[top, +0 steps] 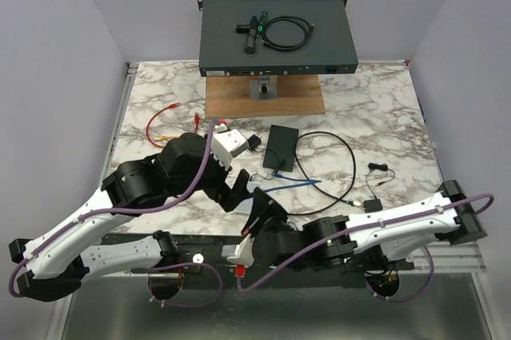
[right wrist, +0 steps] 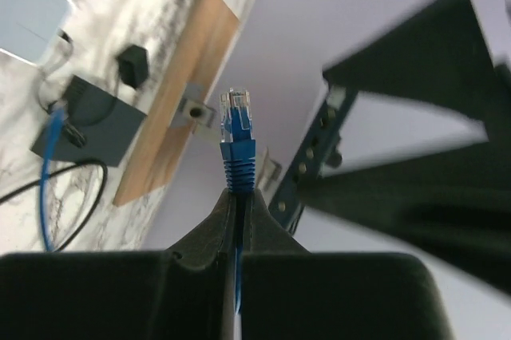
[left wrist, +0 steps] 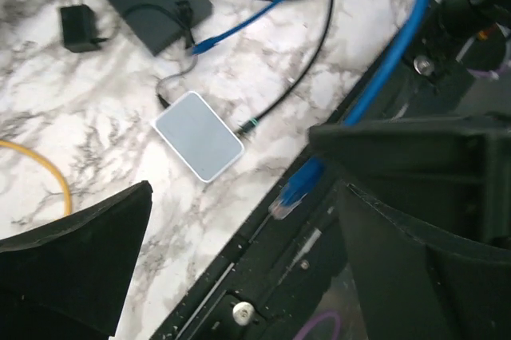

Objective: Insert the plug into the switch port
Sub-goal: Pick up the connector from the center of the board.

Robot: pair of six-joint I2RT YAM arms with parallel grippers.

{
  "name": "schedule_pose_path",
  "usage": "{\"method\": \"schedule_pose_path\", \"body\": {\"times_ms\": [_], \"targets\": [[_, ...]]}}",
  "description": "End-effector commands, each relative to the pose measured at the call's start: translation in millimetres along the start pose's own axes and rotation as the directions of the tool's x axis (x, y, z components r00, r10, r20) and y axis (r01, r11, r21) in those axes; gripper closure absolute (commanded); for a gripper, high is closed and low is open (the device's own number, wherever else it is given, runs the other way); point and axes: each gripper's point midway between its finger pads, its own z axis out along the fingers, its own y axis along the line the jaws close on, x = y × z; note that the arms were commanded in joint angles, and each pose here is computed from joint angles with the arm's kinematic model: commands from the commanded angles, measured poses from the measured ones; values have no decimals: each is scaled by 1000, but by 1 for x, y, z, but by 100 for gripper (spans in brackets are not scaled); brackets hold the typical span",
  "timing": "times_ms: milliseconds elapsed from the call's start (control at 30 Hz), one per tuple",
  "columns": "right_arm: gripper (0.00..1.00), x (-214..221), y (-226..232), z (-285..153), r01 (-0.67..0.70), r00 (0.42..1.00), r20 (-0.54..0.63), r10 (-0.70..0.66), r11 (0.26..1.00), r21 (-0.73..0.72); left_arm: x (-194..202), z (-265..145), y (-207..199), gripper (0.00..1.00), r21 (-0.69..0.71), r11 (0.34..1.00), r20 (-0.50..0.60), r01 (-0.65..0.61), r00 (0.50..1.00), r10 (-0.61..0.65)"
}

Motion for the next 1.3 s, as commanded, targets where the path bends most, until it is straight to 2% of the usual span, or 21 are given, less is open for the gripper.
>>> {"method": "schedule_pose_path", "body": {"times_ms": [0,167,267,433,633,700,767,933,1100,1267], "targets": [[99,63,-27,-30,-146,969,-175,176,975,168,-34,-18,26,2,-163,986,157,41,988,-15],[99,123,-35,-59,-233,913,-276,299,941,247,-45,-23,19,1,-122,989,231,78,972,-48],[99,145,-30,-62,-272,881,-313,354,922,277,-45,-18,15,1,-82,991,257,104,963,-80],[99,182,-6,-34,-311,826,-387,410,904,293,-40,-3,6,2,25,987,254,156,954,-157],[99,224,6,3,-388,730,-433,529,842,374,-24,17,14,3,66,971,230,228,944,-237],[99,220,11,17,-441,714,-393,580,808,391,-17,20,20,3,69,961,238,267,931,-276],[99,205,17,34,-536,696,-301,652,750,386,-13,19,29,3,56,949,269,309,911,-313],[99,164,45,69,-695,654,-150,742,667,269,-4,11,47,3,49,918,343,393,857,-385],[99,123,55,79,-844,530,52,847,521,127,2,15,43,4,180,876,345,447,805,-482],[99,94,68,73,-895,438,166,883,445,-8,8,20,36,6,276,840,314,467,782,-538]]}}
